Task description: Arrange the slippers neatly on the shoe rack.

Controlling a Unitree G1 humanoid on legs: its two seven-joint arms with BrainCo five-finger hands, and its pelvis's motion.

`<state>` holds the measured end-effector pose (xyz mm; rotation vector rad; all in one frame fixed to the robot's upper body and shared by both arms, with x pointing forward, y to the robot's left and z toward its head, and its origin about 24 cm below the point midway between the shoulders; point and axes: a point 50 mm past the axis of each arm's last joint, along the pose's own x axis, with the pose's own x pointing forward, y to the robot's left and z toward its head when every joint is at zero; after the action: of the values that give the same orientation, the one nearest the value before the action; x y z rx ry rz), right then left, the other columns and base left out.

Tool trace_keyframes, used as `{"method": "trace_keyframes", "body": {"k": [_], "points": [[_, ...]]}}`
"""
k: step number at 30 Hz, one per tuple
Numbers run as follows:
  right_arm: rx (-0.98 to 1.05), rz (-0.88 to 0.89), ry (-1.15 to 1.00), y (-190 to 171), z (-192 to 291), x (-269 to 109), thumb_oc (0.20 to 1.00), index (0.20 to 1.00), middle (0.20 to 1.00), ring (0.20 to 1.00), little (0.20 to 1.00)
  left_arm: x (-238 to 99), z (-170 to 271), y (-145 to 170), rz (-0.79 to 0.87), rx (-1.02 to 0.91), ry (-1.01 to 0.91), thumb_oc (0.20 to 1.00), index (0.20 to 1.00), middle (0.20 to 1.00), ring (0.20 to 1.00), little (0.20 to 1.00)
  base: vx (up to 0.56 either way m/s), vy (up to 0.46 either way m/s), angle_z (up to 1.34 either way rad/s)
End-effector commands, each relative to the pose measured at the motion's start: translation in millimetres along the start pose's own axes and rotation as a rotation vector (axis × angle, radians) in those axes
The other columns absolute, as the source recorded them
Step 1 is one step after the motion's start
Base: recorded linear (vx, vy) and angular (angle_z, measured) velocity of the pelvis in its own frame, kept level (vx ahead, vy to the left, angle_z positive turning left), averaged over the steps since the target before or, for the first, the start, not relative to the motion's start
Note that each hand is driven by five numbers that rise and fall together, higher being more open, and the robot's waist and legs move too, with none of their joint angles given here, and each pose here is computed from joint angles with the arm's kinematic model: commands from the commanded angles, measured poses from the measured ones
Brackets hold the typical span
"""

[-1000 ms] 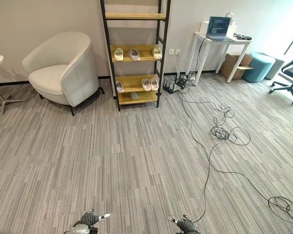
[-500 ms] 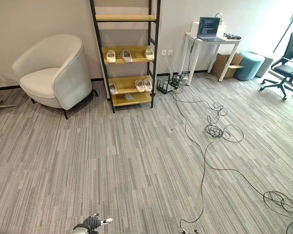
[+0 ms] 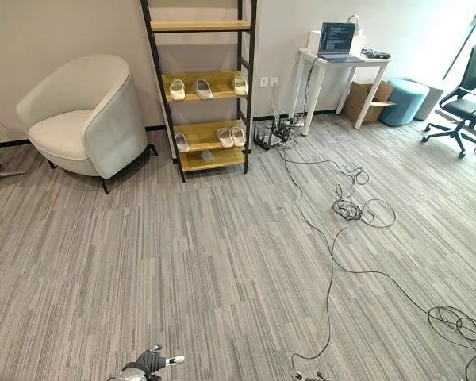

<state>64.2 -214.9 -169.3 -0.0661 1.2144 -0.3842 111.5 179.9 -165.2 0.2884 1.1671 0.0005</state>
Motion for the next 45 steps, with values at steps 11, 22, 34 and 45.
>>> {"method": "trace_keyframes", "body": {"k": [11,22,34,45], "points": [[0.065,-0.074,-0.101,-10,40,6,1.0,1.0,1.0,1.0,1.0,1,-6,-6,0.049,0.012,0.108,1.0,1.0,1.0,1.0,1.0,0.02,-0.062,0.0],[0.017,-0.011,-0.079,-3,37,6,1.0,1.0,1.0,1.0,1.0,2,5,-4,0.048,-0.016,0.075,1.0,1.0,1.0,1.0,1.0,-0.01,-0.124,-0.09],[-0.058,0.005,-0.083,-5,49,9,1.0,1.0,1.0,1.0,1.0,2,-4,4,0.077,-0.009,0.114,1.0,1.0,1.0,1.0,1.0,0.2,-0.017,-0.16],[-0.055,0.017,-0.106,6,51,7,1.0,1.0,1.0,1.0,1.0,5,32,6,0.103,-0.017,-0.007,1.0,1.0,1.0,1.0,1.0,0.38,0.092,-0.5]]}}
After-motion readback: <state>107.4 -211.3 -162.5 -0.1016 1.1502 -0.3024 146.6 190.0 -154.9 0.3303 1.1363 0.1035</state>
